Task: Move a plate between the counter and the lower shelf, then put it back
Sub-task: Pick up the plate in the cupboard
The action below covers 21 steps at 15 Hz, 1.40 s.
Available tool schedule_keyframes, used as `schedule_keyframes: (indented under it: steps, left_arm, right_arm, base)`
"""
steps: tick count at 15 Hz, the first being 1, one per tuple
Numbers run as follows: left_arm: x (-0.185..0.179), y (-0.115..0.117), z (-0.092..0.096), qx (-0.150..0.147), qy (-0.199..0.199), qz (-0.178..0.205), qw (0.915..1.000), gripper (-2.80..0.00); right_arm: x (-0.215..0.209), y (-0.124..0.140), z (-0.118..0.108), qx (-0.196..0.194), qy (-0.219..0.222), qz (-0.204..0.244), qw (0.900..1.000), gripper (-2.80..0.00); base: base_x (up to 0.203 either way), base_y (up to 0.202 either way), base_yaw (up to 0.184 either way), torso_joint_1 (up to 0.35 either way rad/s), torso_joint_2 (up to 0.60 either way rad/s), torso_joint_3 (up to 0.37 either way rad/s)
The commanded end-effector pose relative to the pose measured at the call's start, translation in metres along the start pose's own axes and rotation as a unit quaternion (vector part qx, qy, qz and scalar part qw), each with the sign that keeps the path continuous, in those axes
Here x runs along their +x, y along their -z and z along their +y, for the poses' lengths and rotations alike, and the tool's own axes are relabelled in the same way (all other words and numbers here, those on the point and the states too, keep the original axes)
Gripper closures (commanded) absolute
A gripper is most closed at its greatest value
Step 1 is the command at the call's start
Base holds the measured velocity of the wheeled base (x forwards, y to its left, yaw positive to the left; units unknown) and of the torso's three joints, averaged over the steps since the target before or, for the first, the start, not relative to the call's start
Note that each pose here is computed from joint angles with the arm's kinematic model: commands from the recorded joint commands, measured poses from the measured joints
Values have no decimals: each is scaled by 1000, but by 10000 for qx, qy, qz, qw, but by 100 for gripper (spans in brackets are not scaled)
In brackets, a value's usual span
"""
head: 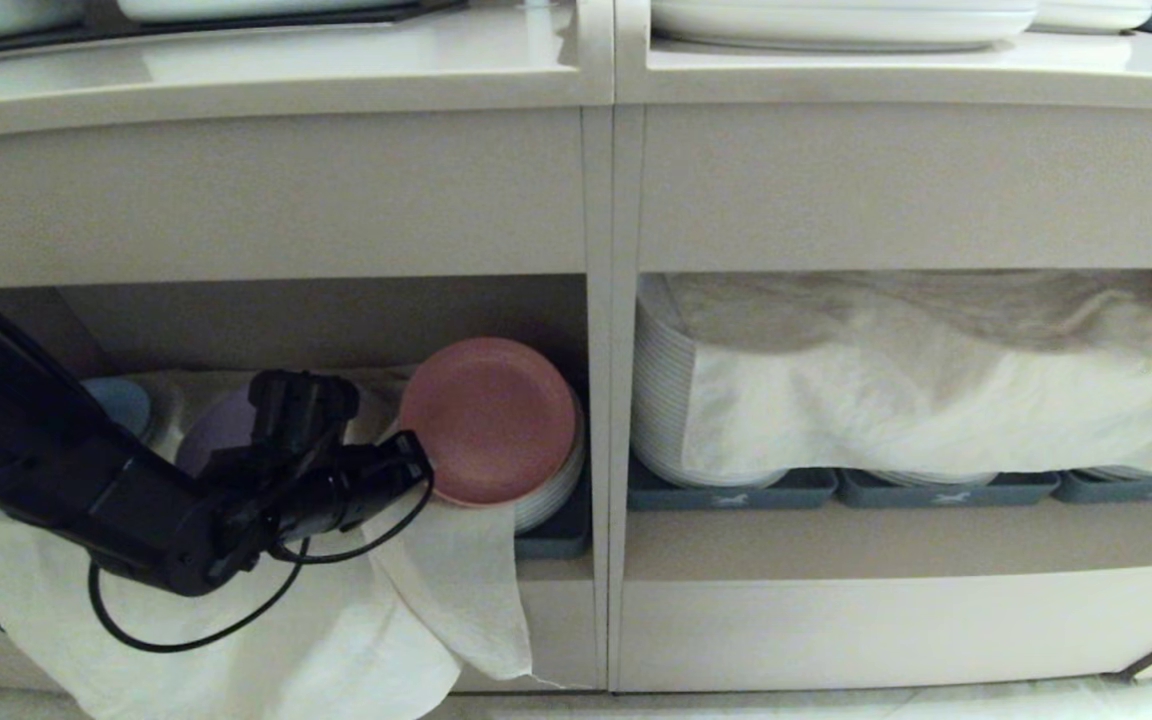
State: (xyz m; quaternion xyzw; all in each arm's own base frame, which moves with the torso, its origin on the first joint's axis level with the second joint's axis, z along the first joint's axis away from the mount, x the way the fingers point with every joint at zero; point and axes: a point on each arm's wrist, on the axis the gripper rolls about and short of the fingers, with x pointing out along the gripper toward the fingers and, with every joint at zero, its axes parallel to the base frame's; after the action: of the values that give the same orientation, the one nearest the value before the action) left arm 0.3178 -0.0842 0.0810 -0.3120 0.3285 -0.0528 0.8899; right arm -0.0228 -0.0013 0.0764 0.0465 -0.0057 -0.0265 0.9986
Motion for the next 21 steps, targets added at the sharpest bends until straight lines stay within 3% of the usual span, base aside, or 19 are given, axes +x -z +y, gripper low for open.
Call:
schedule_keyframes:
  steps: [1,12,21]
  left_arm:
    - [-7,0,0,-25,27,-33,10000,0]
    - [-17,-7,12,-198,-63,-122,9997,0]
    - [-21,-9,12,-539,26,-98,9985,0]
  right_arm:
    - [0,0,0,4,1,-1,10000,0]
    - [0,0,0,4,1,-1,10000,0]
    - [0,0,0,4,1,-1,10000,0]
  base:
    - [0,0,0,0,0,0]
    - [0,0,0,0,0,0]
    - [0,0,0,0,0,0]
